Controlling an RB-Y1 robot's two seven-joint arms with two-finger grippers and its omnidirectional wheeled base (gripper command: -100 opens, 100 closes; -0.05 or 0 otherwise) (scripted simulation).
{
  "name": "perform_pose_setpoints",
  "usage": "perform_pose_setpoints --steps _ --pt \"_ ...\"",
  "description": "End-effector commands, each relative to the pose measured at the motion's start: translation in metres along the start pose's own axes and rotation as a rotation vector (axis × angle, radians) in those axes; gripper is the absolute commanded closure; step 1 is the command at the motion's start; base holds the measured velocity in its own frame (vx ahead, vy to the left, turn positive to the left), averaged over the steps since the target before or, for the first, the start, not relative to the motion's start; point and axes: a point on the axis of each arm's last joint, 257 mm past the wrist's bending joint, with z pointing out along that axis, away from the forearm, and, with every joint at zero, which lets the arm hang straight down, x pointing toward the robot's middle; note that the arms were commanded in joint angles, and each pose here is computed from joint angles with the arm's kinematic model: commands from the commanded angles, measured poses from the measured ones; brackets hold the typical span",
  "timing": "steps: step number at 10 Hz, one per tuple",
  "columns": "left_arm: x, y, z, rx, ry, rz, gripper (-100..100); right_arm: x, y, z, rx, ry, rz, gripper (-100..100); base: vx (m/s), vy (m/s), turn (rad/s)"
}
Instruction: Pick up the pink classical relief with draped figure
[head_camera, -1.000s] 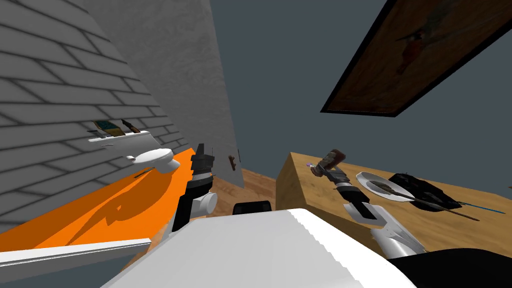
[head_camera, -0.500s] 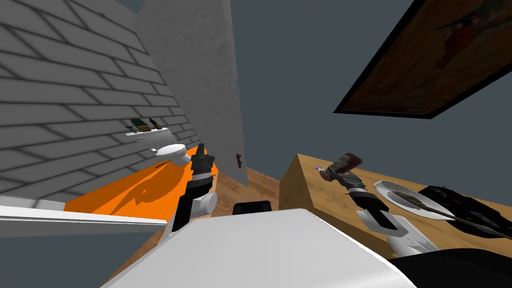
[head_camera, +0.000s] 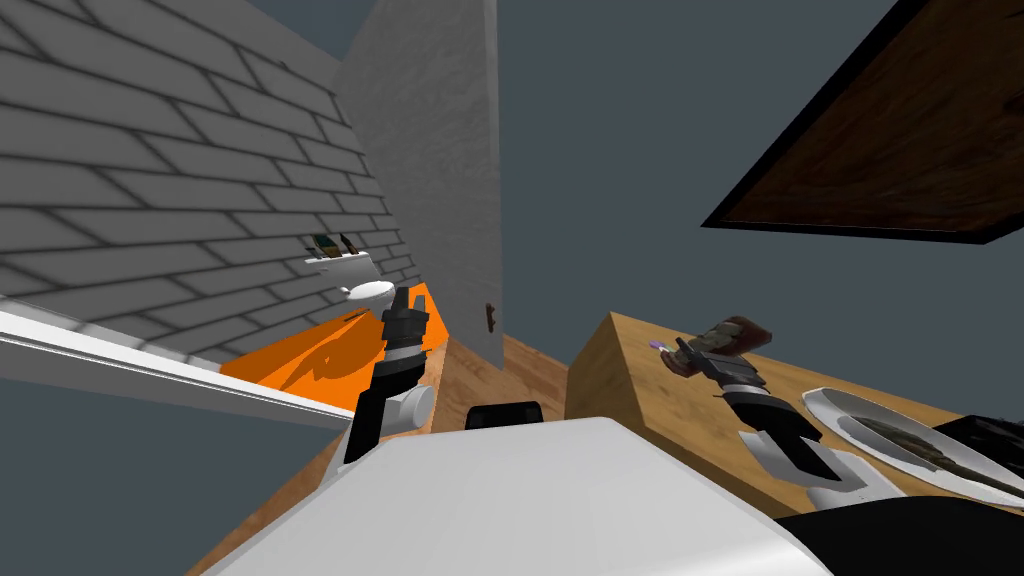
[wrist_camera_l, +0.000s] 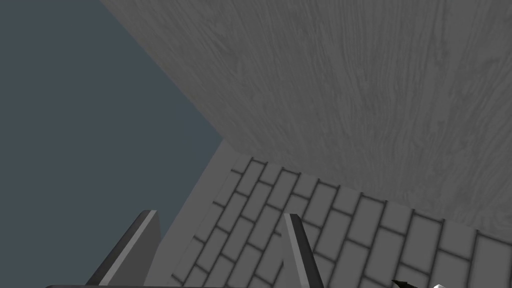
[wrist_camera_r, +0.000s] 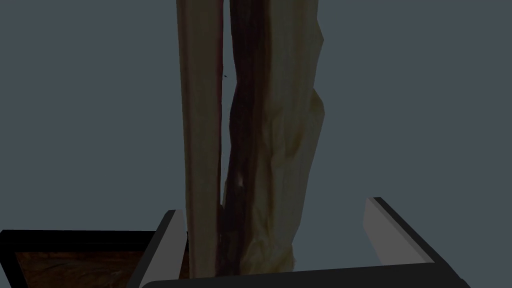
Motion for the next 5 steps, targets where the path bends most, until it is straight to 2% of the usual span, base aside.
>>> perform_pose_setpoints --steps 1,2,3,4,5 --pt "0.0 0.0 0.0 0.0 0.0 0.0 0 0.01 -0.014 -0.007 0.025 0.024 0.003 -100 -0.011 0.027 -0.033" --pt "0.0 0.0 0.0 0.0 0.0 0.0 0 0.01 -0.014 -0.007 0.025 0.024 0.003 -100 0.0 0.006 -0.042" --pt "0.0 0.0 0.0 0.0 0.0 0.0 0 -0.008 -0.036 -0.008 0.052 -0.014 -0.009 -100 -0.026 0.044 0.351" --pt "0.0 0.0 0.0 0.0 0.0 0.0 0 0.007 -0.046 -0.016 0.077 0.018 -0.003 -100 -0.025 0.045 0.169" --pt "0.0 0.0 0.0 0.0 0.0 0.0 0 -0.015 -0.066 -0.017 0.101 -0.027 -0.017 -100 -0.025 0.076 0.235"
